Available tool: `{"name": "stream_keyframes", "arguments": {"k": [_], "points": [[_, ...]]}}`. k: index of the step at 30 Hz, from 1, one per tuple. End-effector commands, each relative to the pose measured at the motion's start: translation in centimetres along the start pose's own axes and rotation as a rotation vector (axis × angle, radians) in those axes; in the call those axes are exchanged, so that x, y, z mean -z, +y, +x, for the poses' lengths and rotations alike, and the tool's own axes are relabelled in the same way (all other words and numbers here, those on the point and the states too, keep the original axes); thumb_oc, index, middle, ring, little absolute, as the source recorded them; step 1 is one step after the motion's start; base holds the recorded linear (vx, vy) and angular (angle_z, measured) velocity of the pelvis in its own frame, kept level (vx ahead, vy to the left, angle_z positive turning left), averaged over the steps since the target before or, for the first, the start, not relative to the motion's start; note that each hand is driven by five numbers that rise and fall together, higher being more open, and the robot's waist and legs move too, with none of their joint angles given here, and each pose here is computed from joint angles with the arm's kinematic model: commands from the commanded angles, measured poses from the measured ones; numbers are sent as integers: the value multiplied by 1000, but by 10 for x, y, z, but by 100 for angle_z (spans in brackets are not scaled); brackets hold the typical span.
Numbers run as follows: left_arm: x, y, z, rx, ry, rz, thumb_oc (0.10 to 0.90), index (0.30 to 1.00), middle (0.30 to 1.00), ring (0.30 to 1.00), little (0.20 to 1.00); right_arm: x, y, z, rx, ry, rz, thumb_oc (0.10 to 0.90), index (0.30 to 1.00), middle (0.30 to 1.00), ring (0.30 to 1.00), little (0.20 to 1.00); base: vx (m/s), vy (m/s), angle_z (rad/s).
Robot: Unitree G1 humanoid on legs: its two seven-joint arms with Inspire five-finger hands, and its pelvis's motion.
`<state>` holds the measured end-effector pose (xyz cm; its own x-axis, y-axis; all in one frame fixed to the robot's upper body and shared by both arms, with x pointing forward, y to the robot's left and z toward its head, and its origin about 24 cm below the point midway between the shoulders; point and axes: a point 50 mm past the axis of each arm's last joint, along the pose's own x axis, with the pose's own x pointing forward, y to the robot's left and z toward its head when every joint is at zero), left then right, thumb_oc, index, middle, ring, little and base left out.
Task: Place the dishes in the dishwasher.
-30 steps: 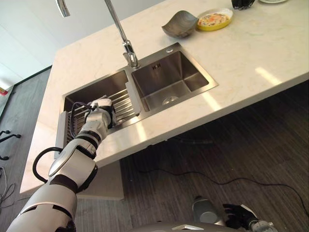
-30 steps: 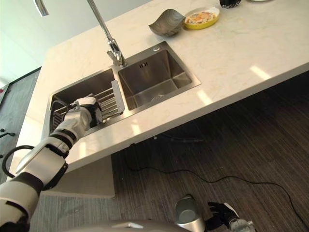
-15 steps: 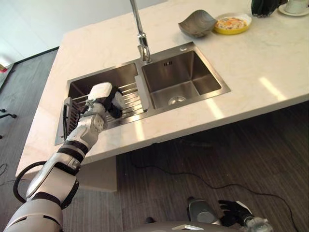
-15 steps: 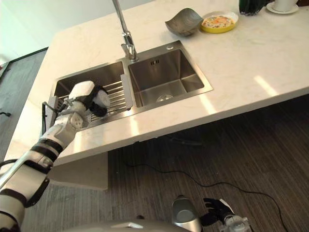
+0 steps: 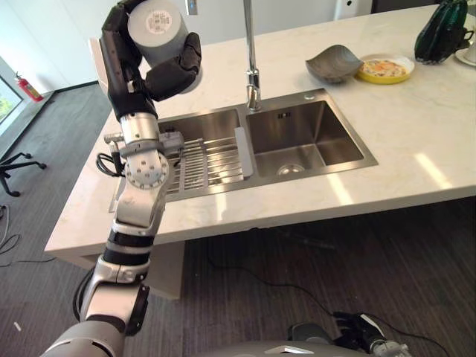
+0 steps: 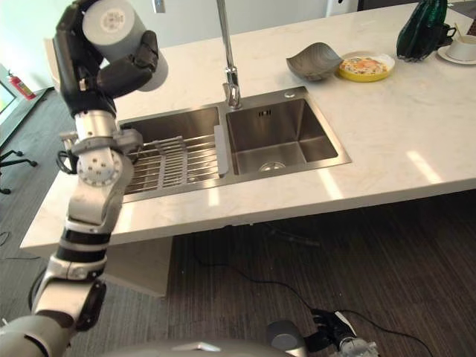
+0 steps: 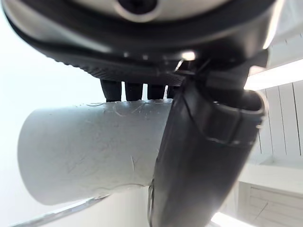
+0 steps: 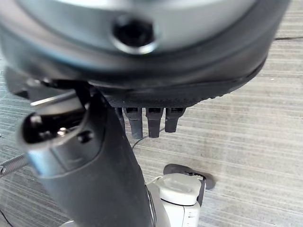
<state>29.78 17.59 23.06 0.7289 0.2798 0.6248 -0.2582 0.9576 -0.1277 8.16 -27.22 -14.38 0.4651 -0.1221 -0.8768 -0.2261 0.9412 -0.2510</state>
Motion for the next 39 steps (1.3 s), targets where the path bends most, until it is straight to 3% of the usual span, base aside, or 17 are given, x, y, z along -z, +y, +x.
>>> {"name": "stream_keyframes", "arguments": {"k": [1,7,16,20,23,28,29,30,31,34,39], "points": [[-27,45,1,-123,-165,75,400,300,300,300,300,-1,27,2,-39,-33,72,800,900,900,900,900,-95,-26,13],[-47,80,-26,-238,-308,383,400,300,300,300,300,2,37,2,-64,-24,52,800,900,900,900,900,-25,-22,29],[-55,100,-57,-306,-335,490,400,300,300,300,300,7,33,1,-58,-5,22,800,900,900,900,900,-107,-102,88],[-62,88,-50,-264,-387,433,400,300,300,300,300,9,20,0,-69,18,-28,800,900,900,900,900,-107,-64,238],[-59,73,-44,-207,-387,431,400,300,300,300,300,17,27,-2,-65,42,-8,800,900,900,900,900,-48,-18,297],[-45,65,-58,-116,-278,398,400,300,300,300,300,39,52,-10,-83,115,200,800,900,900,900,900,218,188,156],[-42,57,-63,-67,-249,377,400,300,300,300,300,38,55,-10,-83,106,339,800,900,900,900,900,189,242,108],[-43,56,-64,-66,-247,376,400,300,300,300,300,39,55,-11,-82,107,342,800,900,900,900,900,279,345,80],[-36,38,-65,8,-233,346,400,300,300,300,300,21,51,-3,-26,48,491,800,900,900,900,900,90,137,98],[-29,6,-71,157,-250,319,400,300,300,300,300,4,47,3,-11,-15,554,800,900,900,900,900,105,-47,198],[-20,-8,-76,292,-202,272,400,300,300,300,300,-3,46,6,-42,-16,557,800,900,900,900,900,194,-189,106]]}}
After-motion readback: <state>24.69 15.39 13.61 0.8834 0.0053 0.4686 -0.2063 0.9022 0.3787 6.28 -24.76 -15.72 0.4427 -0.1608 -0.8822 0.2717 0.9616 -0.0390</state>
